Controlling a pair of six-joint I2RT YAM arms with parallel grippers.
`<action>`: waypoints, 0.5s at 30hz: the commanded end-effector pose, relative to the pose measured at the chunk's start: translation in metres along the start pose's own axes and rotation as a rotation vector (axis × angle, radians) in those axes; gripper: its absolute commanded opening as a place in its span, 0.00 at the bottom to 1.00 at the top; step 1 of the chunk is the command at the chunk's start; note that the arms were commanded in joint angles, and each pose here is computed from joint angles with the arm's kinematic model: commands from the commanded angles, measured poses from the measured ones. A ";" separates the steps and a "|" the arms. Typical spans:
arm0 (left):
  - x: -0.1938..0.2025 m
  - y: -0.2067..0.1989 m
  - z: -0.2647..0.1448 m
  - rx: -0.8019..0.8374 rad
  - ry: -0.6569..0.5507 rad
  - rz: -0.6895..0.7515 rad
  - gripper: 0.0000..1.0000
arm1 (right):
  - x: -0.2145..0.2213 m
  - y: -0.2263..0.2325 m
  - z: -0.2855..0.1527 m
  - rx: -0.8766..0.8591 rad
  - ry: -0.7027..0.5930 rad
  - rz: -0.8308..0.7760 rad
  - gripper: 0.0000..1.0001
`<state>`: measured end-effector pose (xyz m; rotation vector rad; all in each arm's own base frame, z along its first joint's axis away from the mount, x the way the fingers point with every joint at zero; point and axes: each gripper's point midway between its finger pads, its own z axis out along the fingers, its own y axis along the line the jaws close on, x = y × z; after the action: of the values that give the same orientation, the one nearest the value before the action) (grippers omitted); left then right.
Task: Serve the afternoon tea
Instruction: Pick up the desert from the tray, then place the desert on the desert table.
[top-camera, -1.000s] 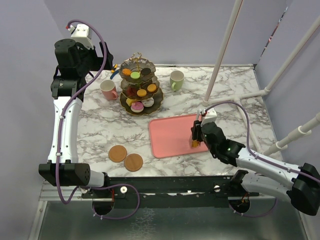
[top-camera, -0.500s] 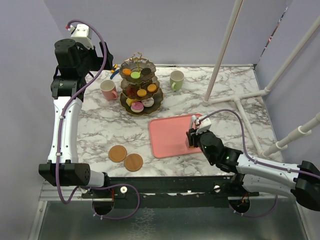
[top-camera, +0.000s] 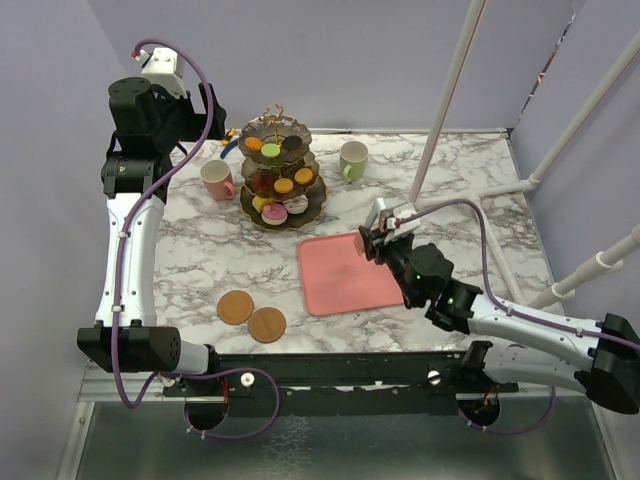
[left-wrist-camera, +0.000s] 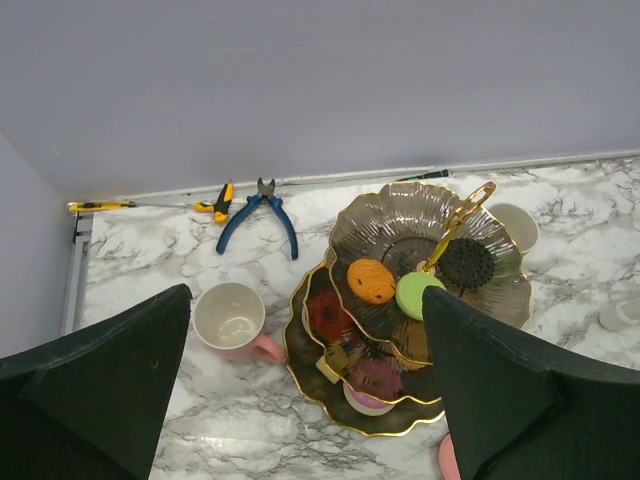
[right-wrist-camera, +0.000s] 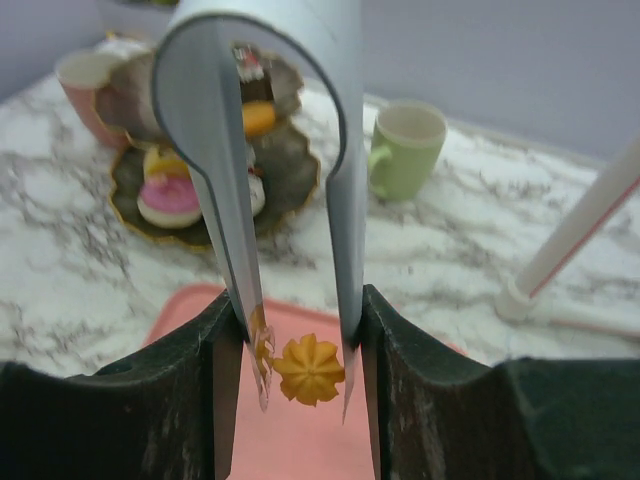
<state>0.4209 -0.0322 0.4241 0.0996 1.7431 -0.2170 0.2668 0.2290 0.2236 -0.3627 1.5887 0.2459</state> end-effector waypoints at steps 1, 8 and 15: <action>-0.019 -0.002 -0.007 0.012 -0.052 0.019 0.99 | -0.110 0.014 0.023 -0.026 -0.237 -0.013 0.04; -0.011 -0.001 -0.006 0.009 -0.036 0.015 0.99 | -0.210 0.023 0.098 -0.110 -0.342 -0.039 0.04; -0.009 -0.001 -0.008 0.008 -0.034 0.013 0.99 | -0.247 0.040 0.193 -0.208 -0.350 -0.097 0.05</action>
<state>0.4209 -0.0321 0.4242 0.1001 1.7426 -0.2161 0.4099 0.3181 0.4695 -0.3582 1.1871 0.3334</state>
